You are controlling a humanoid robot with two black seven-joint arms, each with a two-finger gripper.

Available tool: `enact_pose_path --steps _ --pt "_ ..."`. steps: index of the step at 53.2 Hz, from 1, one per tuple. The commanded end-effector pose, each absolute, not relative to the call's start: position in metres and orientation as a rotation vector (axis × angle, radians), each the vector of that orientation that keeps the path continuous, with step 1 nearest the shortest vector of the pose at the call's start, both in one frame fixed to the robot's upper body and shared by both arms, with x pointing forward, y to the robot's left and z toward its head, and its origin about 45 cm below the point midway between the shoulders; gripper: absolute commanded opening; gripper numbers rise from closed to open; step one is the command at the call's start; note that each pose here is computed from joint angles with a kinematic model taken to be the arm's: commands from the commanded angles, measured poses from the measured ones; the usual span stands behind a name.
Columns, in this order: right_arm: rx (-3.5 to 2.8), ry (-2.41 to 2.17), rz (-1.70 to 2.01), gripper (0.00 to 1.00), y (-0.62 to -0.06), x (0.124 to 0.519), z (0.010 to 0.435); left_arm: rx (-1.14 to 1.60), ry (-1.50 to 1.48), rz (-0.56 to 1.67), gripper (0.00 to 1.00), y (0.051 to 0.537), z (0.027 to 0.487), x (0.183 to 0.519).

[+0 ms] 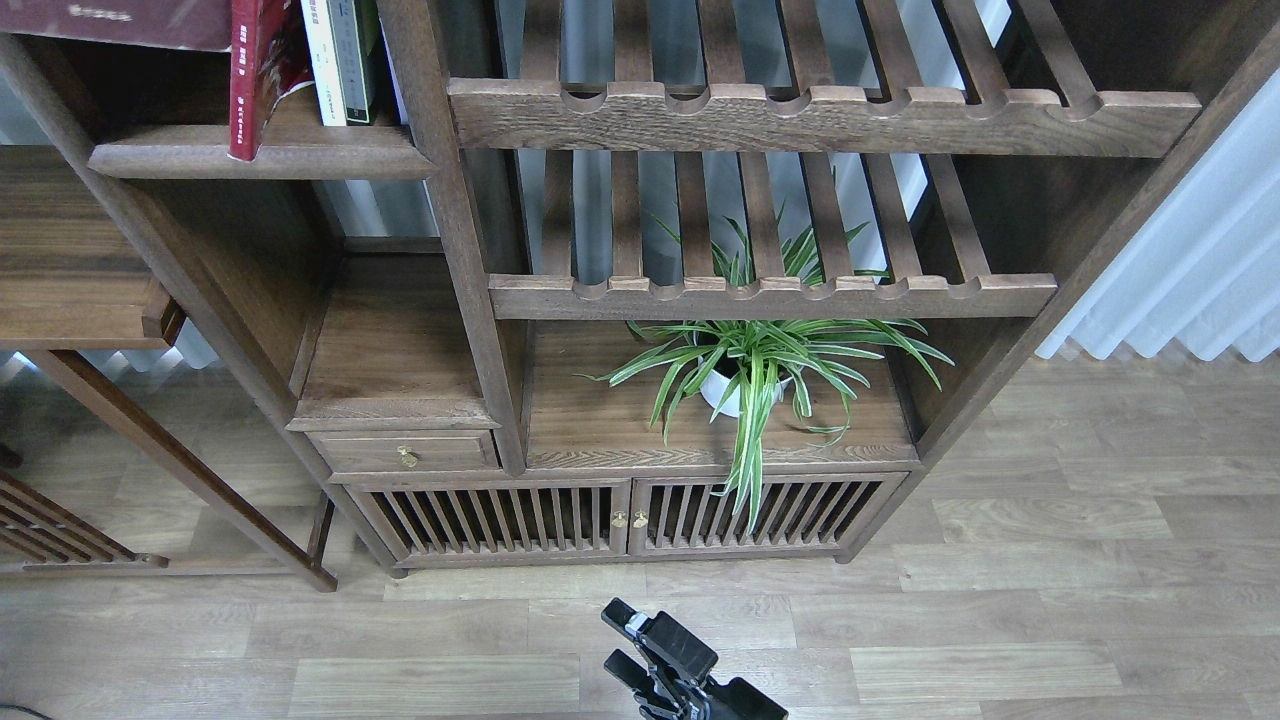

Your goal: Organize books on shelf

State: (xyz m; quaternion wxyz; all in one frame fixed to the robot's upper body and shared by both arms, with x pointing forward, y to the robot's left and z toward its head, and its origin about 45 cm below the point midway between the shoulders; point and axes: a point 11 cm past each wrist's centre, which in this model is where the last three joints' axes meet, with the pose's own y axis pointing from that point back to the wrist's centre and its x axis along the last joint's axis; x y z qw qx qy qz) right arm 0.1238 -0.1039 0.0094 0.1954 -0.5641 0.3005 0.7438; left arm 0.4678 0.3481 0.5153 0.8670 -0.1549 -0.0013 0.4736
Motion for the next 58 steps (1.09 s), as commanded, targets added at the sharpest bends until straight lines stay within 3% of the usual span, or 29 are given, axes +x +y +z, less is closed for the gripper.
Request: enact_pose_path --steps 1,28,43,58 --pt "-1.577 0.846 2.081 0.99 -0.105 0.124 0.009 -0.296 -0.036 1.001 0.03 0.339 0.521 0.475" --pt "-1.580 0.842 2.087 0.99 -0.104 0.123 0.009 -0.375 -0.139 1.004 0.03 0.313 0.545 0.493" --pt "-1.580 0.840 2.086 0.99 -0.103 0.123 0.010 -0.357 -0.167 1.037 0.03 0.300 0.528 0.510" --pt "-1.579 0.839 2.086 0.99 -0.103 0.123 0.010 -0.515 -0.148 0.995 0.05 0.259 0.496 0.522"
